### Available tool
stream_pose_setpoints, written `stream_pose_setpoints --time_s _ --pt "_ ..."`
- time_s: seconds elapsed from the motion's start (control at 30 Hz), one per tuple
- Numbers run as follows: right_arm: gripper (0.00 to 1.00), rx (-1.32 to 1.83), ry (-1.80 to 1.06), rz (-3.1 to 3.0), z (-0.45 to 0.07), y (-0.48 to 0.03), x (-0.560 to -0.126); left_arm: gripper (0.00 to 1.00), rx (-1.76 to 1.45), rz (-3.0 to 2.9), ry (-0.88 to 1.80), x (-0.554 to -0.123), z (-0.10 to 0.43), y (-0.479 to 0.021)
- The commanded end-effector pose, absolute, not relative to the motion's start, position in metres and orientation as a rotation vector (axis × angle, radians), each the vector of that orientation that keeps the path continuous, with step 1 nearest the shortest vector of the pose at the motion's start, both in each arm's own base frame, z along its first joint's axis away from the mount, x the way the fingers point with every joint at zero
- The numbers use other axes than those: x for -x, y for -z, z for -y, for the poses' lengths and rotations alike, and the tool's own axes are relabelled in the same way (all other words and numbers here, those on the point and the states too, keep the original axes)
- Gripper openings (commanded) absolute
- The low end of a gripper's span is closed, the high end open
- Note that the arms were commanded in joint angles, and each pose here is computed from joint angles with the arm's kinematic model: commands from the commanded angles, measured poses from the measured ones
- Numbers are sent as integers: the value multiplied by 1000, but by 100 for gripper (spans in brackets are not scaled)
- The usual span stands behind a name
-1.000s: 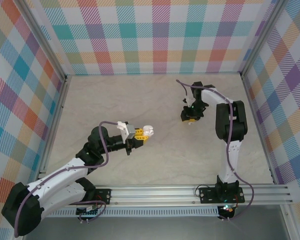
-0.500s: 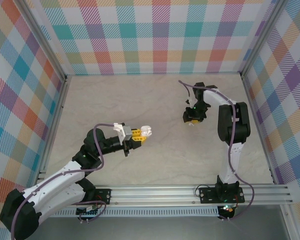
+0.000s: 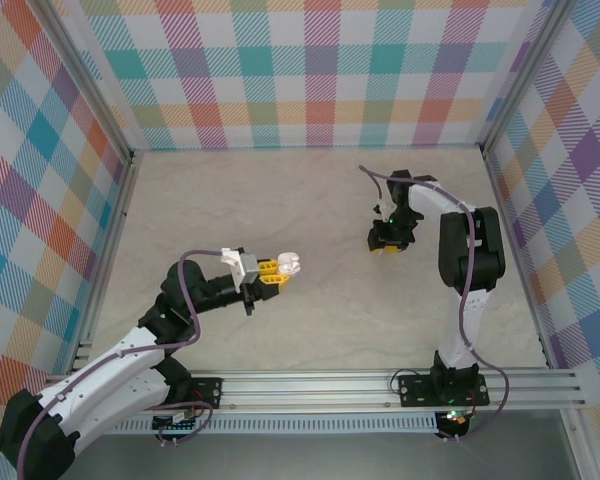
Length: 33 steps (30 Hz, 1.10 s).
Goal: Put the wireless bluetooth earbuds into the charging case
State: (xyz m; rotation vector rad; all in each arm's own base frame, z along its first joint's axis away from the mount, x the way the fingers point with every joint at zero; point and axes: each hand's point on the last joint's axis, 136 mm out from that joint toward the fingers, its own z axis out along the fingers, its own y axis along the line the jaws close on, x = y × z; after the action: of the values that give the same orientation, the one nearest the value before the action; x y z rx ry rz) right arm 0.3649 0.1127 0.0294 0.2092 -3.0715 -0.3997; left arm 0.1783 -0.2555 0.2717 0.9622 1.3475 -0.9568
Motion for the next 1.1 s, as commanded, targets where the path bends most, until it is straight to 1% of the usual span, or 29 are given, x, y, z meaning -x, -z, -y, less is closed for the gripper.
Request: stream_pose_setpoints --time_s 0.0,0.07,0.27,0.43,0.67,0.8,1.0,1.07 --pt "39 -130 377 3102 -109 -44 -369 0 -956 -1342 971 -174 253 -273" --pt "35 -81 377 3105 -109 -45 -370 0 -955 -1339 968 -173 253 -274" --pt "29 6 375 3113 -109 -41 -372 0 -958 -1342 971 -173 254 -273" --pt "26 18 363 3103 -108 -36 -374 0 -963 -1344 971 -172 254 -271" --pt "17 17 337 3077 -107 -30 -375 0 -964 -1347 969 -172 254 -270" --pt "17 18 335 3074 -107 -30 -375 0 -966 -1349 970 -173 254 -269" --pt "24 24 316 3068 -105 -27 -374 0 -967 -1350 970 -173 254 -269" --pt "24 24 316 3067 -105 -26 -374 0 -967 -1353 970 -173 254 -268"
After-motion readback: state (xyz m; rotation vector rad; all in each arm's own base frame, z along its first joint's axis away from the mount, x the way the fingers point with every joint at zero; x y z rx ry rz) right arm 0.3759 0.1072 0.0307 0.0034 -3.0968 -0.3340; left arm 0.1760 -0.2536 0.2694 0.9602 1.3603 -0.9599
